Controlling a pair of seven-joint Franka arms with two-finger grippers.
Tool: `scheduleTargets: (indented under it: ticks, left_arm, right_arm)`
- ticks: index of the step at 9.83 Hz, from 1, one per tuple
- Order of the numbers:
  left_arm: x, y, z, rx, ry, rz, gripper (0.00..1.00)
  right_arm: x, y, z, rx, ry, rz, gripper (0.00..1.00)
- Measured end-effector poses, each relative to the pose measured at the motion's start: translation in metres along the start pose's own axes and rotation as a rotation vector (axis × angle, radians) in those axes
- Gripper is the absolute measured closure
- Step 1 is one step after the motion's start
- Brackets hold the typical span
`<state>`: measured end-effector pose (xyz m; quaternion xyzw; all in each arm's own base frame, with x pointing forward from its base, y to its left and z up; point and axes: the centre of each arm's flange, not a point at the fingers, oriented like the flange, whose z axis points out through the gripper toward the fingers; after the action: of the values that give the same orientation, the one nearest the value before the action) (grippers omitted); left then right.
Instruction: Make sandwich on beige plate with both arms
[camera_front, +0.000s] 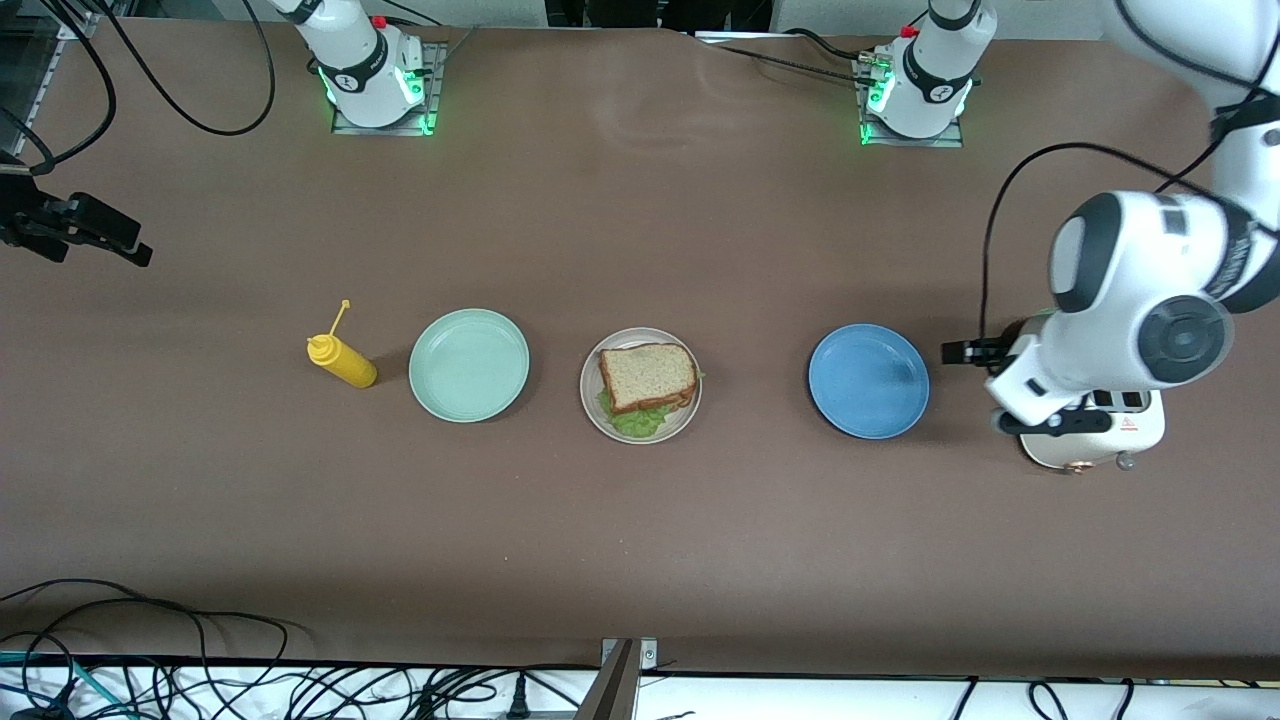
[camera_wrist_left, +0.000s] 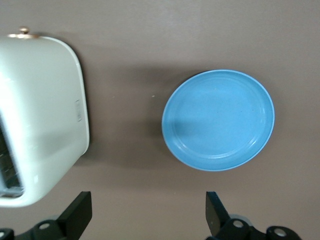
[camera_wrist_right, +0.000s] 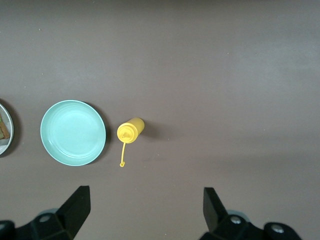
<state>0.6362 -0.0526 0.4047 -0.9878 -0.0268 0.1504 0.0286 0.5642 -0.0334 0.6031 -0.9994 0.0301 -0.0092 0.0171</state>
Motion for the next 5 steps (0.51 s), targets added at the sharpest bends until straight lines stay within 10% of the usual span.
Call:
scheduleTargets:
  ticks: [5]
  left_arm:
    - [-0.067, -0.053, -0.098, -0.043, 0.051, -0.027, 0.00]
  right_arm:
    - [0.000, -0.001, 0.000, 0.000, 0.001, -0.001, 0.00]
